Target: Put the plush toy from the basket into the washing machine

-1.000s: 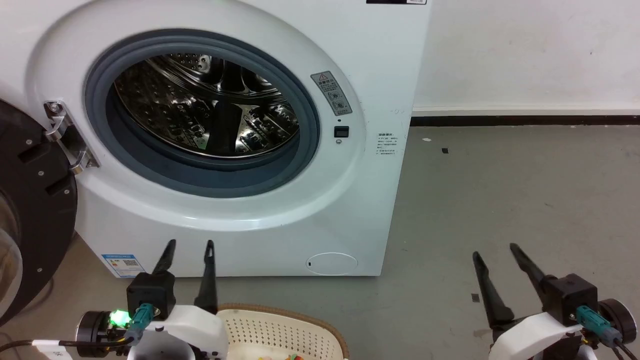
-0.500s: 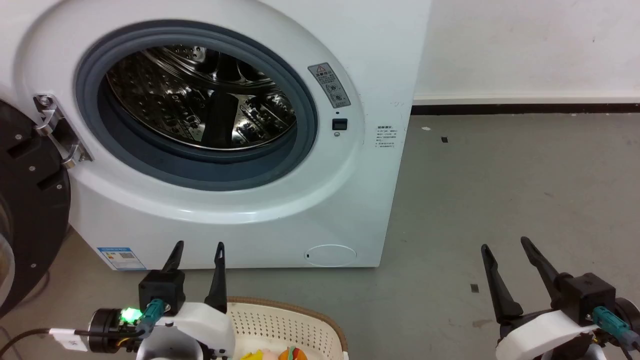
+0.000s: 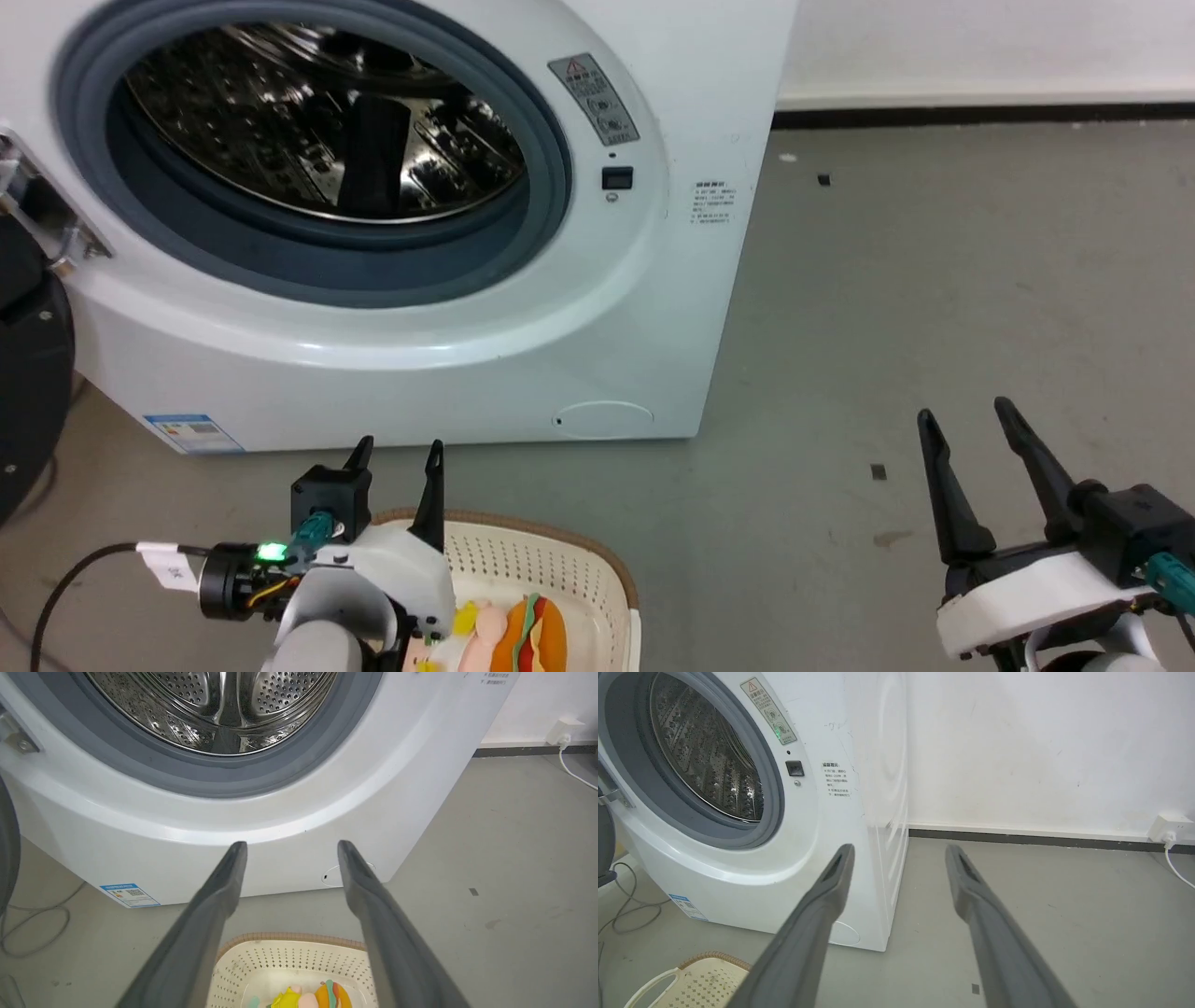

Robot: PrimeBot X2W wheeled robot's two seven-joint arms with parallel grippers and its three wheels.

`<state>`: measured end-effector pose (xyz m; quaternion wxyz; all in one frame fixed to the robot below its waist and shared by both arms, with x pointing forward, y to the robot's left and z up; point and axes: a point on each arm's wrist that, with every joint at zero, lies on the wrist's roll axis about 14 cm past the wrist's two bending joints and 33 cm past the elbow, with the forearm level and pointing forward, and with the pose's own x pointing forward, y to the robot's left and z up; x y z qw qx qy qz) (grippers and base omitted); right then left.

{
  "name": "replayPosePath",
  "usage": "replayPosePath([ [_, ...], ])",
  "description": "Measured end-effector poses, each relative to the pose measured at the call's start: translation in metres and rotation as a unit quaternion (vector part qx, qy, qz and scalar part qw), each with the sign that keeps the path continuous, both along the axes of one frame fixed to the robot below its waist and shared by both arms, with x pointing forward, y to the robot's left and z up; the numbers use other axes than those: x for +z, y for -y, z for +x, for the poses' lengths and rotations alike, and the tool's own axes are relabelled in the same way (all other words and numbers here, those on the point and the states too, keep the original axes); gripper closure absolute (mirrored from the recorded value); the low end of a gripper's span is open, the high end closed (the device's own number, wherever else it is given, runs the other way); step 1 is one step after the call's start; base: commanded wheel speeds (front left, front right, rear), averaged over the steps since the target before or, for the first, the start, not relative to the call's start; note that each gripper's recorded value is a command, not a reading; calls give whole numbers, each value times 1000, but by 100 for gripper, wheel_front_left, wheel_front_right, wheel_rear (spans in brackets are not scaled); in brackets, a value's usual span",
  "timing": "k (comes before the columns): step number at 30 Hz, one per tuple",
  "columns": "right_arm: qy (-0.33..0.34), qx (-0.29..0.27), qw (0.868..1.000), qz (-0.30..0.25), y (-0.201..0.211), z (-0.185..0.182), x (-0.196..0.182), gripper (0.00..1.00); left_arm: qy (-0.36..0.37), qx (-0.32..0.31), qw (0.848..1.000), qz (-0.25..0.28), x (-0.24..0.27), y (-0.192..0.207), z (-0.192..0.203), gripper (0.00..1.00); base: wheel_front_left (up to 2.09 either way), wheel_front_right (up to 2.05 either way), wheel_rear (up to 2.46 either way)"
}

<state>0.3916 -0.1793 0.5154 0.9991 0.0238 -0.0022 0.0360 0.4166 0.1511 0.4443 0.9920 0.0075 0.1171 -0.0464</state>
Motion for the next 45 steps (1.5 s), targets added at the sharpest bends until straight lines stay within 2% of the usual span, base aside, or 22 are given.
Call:
replayPosePath([
  [10,-7,-10,1000,13,6,22,-14,0,-91,-22,996,8,-57,8,16,0,0,0,0],
  [20,-18,-20,999,24,13,41,-33,0,-190,-46,981,17,-118,17,14,0,0,0,0],
  [33,-39,-30,998,37,18,59,-63,0,-335,-67,939,28,-195,23,-4,0,0,0,0],
  [39,-50,-39,997,36,24,64,-79,0,-369,-74,926,31,-221,25,-3,0,0,0,0],
  [45,-53,-43,997,37,27,72,-91,0,-415,-81,906,34,-248,26,-14,0,0,0,0],
])
